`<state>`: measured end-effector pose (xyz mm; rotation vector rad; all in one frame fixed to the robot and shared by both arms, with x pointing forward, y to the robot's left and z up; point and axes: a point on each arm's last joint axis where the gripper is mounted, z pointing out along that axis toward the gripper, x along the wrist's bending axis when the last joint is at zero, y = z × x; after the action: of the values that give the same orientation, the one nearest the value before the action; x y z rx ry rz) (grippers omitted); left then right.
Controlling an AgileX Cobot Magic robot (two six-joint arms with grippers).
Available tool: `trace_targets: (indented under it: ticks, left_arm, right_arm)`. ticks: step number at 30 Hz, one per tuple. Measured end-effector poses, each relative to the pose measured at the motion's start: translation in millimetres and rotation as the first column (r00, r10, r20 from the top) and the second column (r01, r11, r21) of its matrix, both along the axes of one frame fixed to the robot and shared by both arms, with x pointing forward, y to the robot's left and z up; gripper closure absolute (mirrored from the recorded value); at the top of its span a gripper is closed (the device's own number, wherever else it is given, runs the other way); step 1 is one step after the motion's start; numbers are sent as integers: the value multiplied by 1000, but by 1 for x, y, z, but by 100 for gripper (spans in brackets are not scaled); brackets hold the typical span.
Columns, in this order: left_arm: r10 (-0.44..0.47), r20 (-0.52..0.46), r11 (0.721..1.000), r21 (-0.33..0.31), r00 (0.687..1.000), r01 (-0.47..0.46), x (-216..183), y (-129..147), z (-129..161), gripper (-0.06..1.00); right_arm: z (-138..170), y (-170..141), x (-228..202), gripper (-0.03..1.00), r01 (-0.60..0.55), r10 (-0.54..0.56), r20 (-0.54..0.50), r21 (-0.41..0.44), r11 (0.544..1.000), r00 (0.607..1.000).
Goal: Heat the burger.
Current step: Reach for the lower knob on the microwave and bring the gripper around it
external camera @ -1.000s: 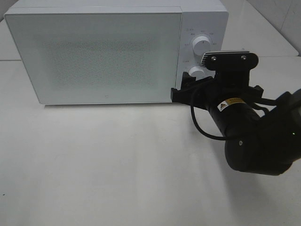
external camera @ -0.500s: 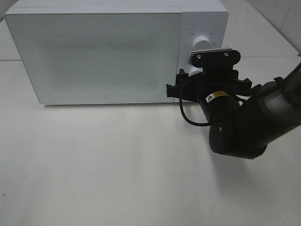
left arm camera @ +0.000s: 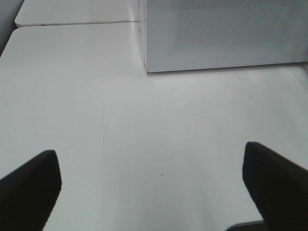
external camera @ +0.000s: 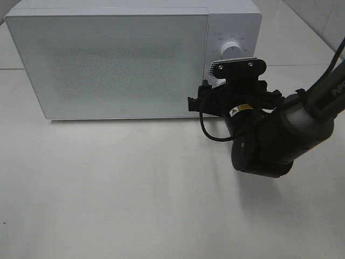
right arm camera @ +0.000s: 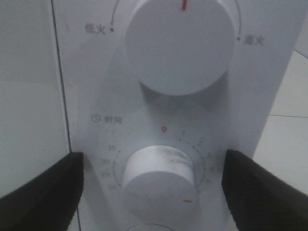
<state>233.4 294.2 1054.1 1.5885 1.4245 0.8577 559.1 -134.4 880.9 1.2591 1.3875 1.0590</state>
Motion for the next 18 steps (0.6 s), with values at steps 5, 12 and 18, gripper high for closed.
trace_targets:
  ticks: [5,12,18]
  left_arm:
    - [0,0,1000,0,1000,0,0,0,0,-2]
    - [0,0,1000,0,1000,0,0,0,0,-2]
    - [0,0,1000,0,1000,0,0,0,0,-2]
  right_arm:
    - [-1,-1,1,20,4,-4,-2,0,1000,1000]
    - [-1,-1,1,23,8,-8,-3,1,1000,1000]
    - [-1,-3,1,41,18,-18,-7,3,1000,1000]
